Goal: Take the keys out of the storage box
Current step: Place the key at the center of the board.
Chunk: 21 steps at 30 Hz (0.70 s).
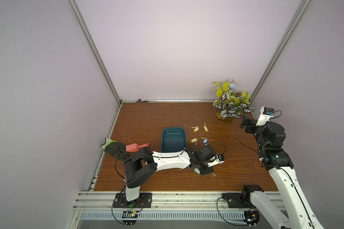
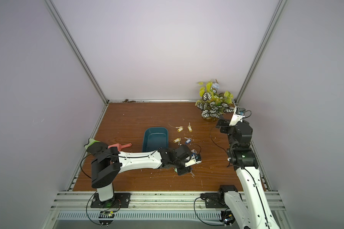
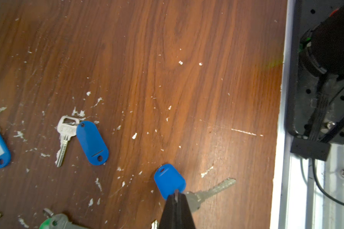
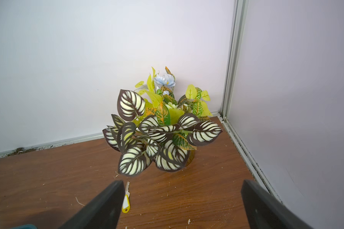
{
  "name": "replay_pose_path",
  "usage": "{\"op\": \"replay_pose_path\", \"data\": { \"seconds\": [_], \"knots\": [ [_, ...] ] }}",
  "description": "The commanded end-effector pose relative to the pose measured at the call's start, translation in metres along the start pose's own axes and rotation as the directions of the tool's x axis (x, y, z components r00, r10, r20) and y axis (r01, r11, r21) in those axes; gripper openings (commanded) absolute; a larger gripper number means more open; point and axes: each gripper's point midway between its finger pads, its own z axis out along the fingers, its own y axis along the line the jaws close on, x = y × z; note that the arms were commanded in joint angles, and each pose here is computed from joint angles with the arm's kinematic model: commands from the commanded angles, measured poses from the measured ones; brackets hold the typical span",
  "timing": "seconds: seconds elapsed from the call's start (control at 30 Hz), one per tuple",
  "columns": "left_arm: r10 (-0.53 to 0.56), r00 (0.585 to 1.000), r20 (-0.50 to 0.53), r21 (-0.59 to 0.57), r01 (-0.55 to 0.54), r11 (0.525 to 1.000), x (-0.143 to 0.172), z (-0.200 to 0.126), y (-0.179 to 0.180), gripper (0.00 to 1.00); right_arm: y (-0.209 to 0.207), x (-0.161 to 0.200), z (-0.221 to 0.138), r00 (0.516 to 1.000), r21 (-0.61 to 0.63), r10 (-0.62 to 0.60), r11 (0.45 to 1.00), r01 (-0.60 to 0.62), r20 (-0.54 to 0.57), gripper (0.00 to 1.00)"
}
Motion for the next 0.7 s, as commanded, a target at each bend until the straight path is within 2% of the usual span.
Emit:
{"op": "replay_pose_path", "data": {
  "seconds": [0.0, 0.17, 0.4, 0.47, 0.53, 0.67],
  "knots": [
    [0.047, 0.998, 0.051, 0.028, -0.048, 0.998, -0.022, 0.000, -0.006, 0.00, 0.000, -0.020, -0.003, 0.998, 0.000, -0.003, 1.000, 0.003, 0.063, 0.99],
    [0.055, 0.998, 0.012, 0.044, -0.055, 0.998, -0.018, 0.015, -0.005, 0.01, 0.000, -0.017, -0.002, 0.998, -0.001, 0.004, 1.000, -0.004, 0.063, 0.99],
    [0.059, 0.998, 0.011, 0.043, -0.059, 0.997, -0.019, 0.019, -0.004, 0.02, -0.004, -0.016, -0.004, 0.998, 0.017, -0.015, 1.000, 0.014, 0.061, 0.99],
    [0.059, 0.998, 0.010, 0.042, -0.060, 0.997, -0.019, 0.019, -0.004, 0.06, -0.005, -0.016, -0.004, 0.998, 0.023, -0.022, 1.000, 0.021, 0.059, 0.99],
    [0.058, 0.998, 0.009, 0.039, -0.059, 0.998, -0.018, 0.019, -0.004, 0.16, -0.006, -0.014, -0.004, 0.998, 0.025, -0.025, 0.999, 0.024, 0.055, 0.99],
    [0.061, 0.998, 0.022, 0.016, -0.062, 0.998, -0.022, 0.014, -0.001, 0.25, -0.007, -0.013, -0.003, 0.998, 0.027, -0.024, 0.999, 0.022, 0.051, 0.99]
  ]
}}
